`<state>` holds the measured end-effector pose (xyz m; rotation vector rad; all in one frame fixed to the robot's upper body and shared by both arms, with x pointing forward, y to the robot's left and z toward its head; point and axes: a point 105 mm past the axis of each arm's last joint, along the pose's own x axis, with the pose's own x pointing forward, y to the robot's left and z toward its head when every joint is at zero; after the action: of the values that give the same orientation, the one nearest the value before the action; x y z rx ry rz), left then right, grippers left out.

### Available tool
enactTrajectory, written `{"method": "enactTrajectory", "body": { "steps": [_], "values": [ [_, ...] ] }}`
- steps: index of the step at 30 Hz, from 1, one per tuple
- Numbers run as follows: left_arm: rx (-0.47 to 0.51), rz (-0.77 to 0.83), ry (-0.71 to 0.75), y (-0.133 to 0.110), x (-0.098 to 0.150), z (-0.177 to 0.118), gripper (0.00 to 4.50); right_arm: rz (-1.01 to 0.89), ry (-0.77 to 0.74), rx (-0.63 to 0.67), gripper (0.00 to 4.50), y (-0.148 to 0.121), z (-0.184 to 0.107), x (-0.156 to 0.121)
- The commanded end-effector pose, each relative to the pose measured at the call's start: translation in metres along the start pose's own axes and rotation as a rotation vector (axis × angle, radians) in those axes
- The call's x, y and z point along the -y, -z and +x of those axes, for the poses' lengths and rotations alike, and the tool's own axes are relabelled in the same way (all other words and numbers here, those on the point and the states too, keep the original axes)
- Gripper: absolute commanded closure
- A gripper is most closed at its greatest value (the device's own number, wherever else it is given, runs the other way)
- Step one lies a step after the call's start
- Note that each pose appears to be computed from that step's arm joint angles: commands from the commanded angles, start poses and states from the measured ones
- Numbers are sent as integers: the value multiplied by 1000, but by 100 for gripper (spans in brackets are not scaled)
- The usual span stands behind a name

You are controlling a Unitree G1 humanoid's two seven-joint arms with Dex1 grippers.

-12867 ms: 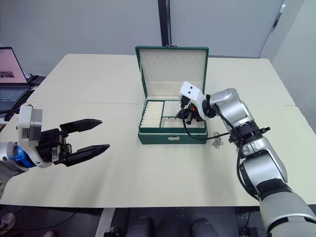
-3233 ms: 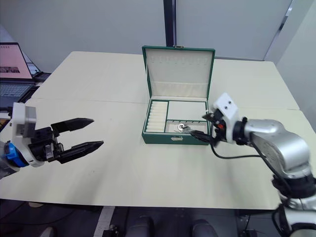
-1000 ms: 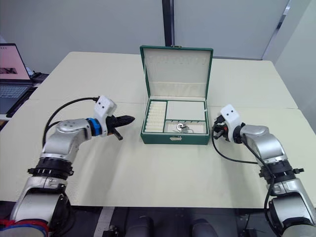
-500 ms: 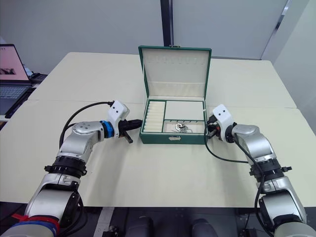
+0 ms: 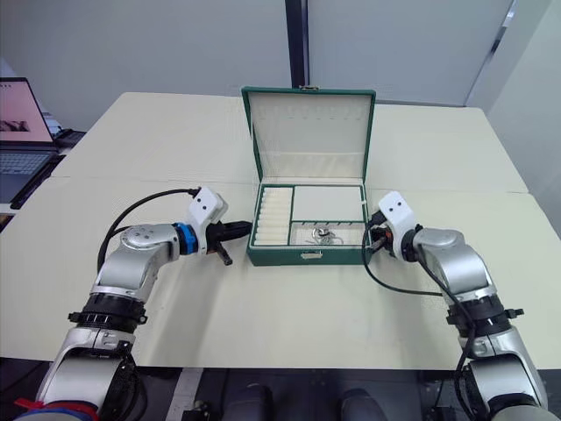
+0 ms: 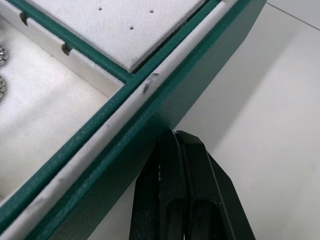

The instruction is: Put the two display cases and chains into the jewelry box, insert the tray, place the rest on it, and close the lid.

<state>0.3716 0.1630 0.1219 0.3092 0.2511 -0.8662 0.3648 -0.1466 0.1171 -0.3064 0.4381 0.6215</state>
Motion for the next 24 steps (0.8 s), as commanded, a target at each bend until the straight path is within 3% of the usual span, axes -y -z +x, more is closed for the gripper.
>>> {"method": "enactTrajectory", "body": {
  "steps": [1,12,24],
  "values": [
    [45,25,124,-12,27,5,450,-50,-126,107,449,-27,-10,-32],
    [-20,-4,147,6,43,-15,450,-32,-179,82,449,-16,-26,-59],
    [-31,-18,136,7,41,-24,450,-14,-173,69,449,-10,-32,-60]
  ]
}}
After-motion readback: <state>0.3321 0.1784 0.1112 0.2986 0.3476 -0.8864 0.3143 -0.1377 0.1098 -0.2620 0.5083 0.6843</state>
